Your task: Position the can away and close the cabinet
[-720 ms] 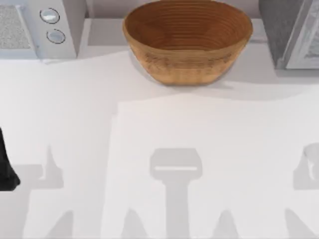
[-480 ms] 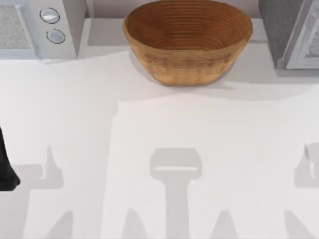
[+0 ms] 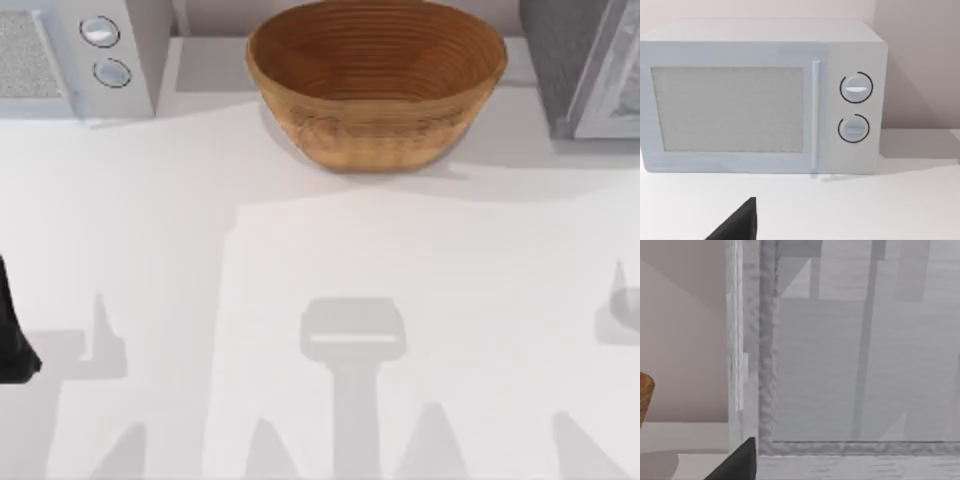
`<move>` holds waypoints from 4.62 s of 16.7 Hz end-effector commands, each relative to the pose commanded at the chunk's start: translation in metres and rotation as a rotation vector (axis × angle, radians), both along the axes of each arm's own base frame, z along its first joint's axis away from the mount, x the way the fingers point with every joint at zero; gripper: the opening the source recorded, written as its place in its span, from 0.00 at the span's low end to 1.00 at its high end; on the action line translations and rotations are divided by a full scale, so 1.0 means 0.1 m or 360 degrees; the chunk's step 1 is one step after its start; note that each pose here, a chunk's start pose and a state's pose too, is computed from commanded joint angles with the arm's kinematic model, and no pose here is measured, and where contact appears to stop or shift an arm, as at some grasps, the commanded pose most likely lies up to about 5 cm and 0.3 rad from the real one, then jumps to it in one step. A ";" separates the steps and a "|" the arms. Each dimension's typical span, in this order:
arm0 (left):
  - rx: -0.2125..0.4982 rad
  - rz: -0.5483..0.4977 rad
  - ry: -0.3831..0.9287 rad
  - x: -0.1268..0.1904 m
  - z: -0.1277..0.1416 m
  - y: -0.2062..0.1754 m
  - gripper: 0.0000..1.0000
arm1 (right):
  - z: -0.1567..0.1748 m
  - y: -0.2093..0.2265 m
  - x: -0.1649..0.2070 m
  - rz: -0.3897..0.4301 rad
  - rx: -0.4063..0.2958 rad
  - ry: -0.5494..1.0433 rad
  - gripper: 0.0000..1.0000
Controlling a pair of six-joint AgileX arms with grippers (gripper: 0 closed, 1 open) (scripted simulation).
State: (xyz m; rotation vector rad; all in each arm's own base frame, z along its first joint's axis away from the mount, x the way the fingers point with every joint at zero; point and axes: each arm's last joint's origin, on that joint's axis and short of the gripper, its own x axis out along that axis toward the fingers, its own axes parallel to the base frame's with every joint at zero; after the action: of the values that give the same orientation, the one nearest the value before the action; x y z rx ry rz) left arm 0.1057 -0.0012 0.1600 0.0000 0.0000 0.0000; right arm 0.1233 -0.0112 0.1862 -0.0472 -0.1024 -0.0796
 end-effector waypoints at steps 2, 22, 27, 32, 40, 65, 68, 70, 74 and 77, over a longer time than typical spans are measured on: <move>0.0000 0.0000 0.0000 0.00 0.00 0.00 1.00 | -0.06 -0.01 0.10 0.0027 -0.0005 0.0058 1.00; 0.0000 0.0000 0.0000 0.00 0.00 0.00 1.00 | -1.11 -0.24 0.51 0.0101 0.0102 0.0629 1.00; 0.0000 0.0000 0.0000 0.00 0.00 0.00 1.00 | -1.20 -0.28 0.51 0.0101 0.0098 0.0629 1.00; 0.0000 0.0000 0.0000 0.00 0.00 0.00 1.00 | -1.22 -0.28 0.51 0.0099 0.0098 0.0631 1.00; 0.0000 0.0000 0.0000 0.00 0.00 0.00 1.00 | -1.30 -0.29 0.75 0.0099 0.0098 0.0631 1.00; 0.0000 0.0000 0.0000 0.00 0.00 0.00 1.00 | -1.40 -0.29 1.09 0.0099 0.0098 0.0631 0.00; 0.0000 0.0000 0.0000 0.00 0.00 0.00 1.00 | -1.40 -0.29 1.09 0.0099 0.0098 0.0631 0.00; 0.0000 0.0000 0.0000 0.00 0.00 0.00 1.00 | -1.40 -0.29 1.09 0.0099 0.0098 0.0631 0.00; 0.0000 0.0000 0.0000 0.00 0.00 0.00 1.00 | -1.35 -0.30 1.11 0.0099 0.0099 0.0618 0.00; 0.0000 0.0000 0.0000 0.00 0.00 0.00 1.00 | -1.20 -0.31 1.19 0.0100 0.0097 0.0600 0.00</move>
State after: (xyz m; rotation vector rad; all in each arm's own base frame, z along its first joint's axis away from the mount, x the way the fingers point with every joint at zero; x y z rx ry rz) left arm 0.1057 -0.0012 0.1600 0.0000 0.0000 0.0000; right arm 0.2428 -0.0424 0.0662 0.0022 0.2748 -0.0098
